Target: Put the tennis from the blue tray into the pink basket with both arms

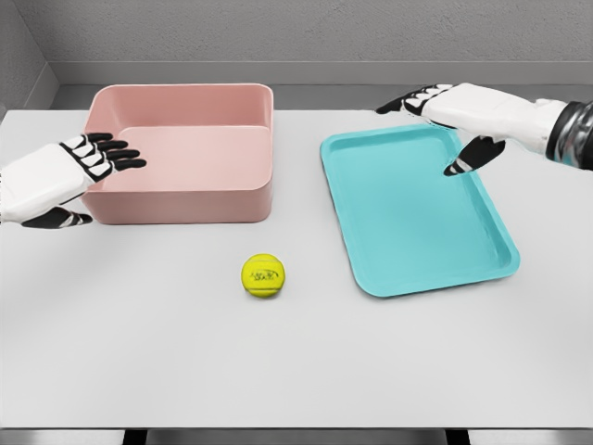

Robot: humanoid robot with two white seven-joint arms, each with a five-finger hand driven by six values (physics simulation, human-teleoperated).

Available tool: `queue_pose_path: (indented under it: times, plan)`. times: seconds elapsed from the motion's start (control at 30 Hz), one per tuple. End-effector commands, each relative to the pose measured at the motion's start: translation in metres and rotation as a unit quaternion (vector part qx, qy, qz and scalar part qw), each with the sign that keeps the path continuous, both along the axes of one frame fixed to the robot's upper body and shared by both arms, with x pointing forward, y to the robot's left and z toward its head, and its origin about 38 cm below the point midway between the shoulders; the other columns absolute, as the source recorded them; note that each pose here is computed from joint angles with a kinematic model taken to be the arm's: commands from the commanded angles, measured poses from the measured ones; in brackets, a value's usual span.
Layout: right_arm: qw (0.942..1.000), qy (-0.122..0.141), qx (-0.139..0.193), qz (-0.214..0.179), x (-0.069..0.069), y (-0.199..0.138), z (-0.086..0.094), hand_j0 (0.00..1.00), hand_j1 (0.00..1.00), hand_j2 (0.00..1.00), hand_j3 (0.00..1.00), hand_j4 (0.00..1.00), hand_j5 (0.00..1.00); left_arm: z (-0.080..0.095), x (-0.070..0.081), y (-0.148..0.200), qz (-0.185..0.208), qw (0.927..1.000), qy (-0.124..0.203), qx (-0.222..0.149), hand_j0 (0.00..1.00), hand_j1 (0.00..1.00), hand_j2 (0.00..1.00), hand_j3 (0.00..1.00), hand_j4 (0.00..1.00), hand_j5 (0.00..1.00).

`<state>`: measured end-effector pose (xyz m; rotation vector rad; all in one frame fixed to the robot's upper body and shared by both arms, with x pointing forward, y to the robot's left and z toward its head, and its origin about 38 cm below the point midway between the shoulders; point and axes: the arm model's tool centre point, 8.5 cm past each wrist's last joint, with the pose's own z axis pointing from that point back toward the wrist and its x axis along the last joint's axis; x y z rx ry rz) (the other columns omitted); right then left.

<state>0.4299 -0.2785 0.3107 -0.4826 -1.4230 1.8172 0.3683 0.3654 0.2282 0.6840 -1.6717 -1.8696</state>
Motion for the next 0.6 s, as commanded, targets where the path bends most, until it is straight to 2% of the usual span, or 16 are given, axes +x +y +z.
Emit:
queue_pose_path:
  times: [0.0,0.1,0.27,0.37,0.47,0.57]
  plan:
    - [0.999,-0.039,-0.008,-0.021,-0.002,-0.035,0.031,1.0,1.0,1.0,1.0,1.0,1.0,0.002,-0.002,-0.008,-0.012,0.9999,-0.002,-0.007,1.0,1.0,1.0,1.0,1.0,1.0]
    - [0.9992,-0.03,-0.014,-0.022,-0.004,-0.044,0.022,1.0,1.0,1.0,1.0,1.0,1.0,-0.013,-0.008,-0.039,-0.046,0.9986,0.009,-0.026,1.0,1.0,1.0,1.0,1.0,1.0]
    - [0.9996,-0.022,-0.019,-0.009,-0.008,-0.045,0.011,1.0,1.0,1.0,1.0,1.0,1.0,-0.04,-0.02,-0.091,-0.105,0.9942,0.012,-0.017,1.0,1.0,1.0,1.0,1.0,1.0]
    - [0.9996,-0.02,-0.017,-0.013,-0.007,-0.047,0.011,1.0,1.0,1.0,1.0,1.0,1.0,-0.057,-0.024,-0.123,-0.145,0.9887,0.04,0.005,1.0,1.0,1.0,1.0,1.0,1.0]
    - [0.9997,-0.018,-0.015,-0.011,-0.007,-0.046,0.009,1.0,1.0,1.0,1.0,1.0,1.0,-0.054,-0.022,-0.13,-0.157,0.9868,0.03,0.023,1.0,1.0,1.0,1.0,1.0,1.0]
    - [0.9995,-0.017,-0.011,-0.023,-0.004,-0.051,0.009,1.0,1.0,1.0,1.0,1.0,1.0,-0.053,-0.018,-0.138,-0.177,0.9808,0.022,0.079,1.0,1.0,1.0,1.0,1.0,1.0]
